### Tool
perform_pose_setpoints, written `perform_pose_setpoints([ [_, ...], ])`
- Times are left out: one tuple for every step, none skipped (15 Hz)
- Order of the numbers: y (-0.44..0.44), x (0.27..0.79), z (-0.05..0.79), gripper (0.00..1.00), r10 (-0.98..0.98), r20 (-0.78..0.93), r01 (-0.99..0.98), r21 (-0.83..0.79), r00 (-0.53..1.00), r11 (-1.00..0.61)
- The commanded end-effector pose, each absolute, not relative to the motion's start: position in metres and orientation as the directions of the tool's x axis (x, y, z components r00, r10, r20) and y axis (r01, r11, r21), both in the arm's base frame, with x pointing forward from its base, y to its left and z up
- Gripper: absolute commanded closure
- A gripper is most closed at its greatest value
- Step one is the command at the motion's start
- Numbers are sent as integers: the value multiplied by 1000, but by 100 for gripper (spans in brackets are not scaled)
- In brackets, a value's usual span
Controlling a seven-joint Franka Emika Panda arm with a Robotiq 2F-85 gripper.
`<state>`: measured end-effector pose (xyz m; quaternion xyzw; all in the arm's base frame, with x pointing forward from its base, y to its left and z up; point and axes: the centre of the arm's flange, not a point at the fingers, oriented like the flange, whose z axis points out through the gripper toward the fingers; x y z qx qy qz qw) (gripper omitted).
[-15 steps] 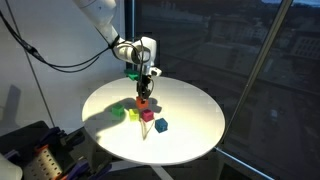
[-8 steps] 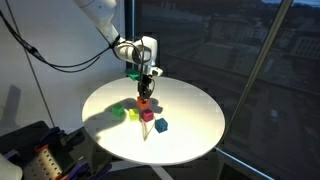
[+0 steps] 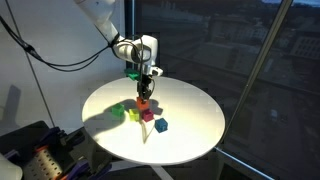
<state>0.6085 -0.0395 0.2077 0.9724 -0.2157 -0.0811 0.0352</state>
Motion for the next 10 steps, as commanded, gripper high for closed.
perform_pose_setpoints([
  [-47,594,213,75,-410,-153,-403,74,899,-912],
  [-49,593,211,75,-409,-154,-402,74,899,-912],
  [-50,592,208,75,-407,-154,-400,75,901,-914],
  [-50,591,206,75,-406,-151,-399,76,901,-914],
  [-50,591,203,75,-406,-144,-399,78,902,-914],
  [-50,590,202,75,-408,-136,-400,79,903,-913],
  [-49,591,201,75,-409,-129,-401,80,904,-912],
  [-48,590,200,75,-409,-122,-401,80,905,-912],
  [-47,591,199,75,-408,-116,-401,80,906,-913],
  [-46,591,198,75,-407,-112,-400,79,906,-913],
])
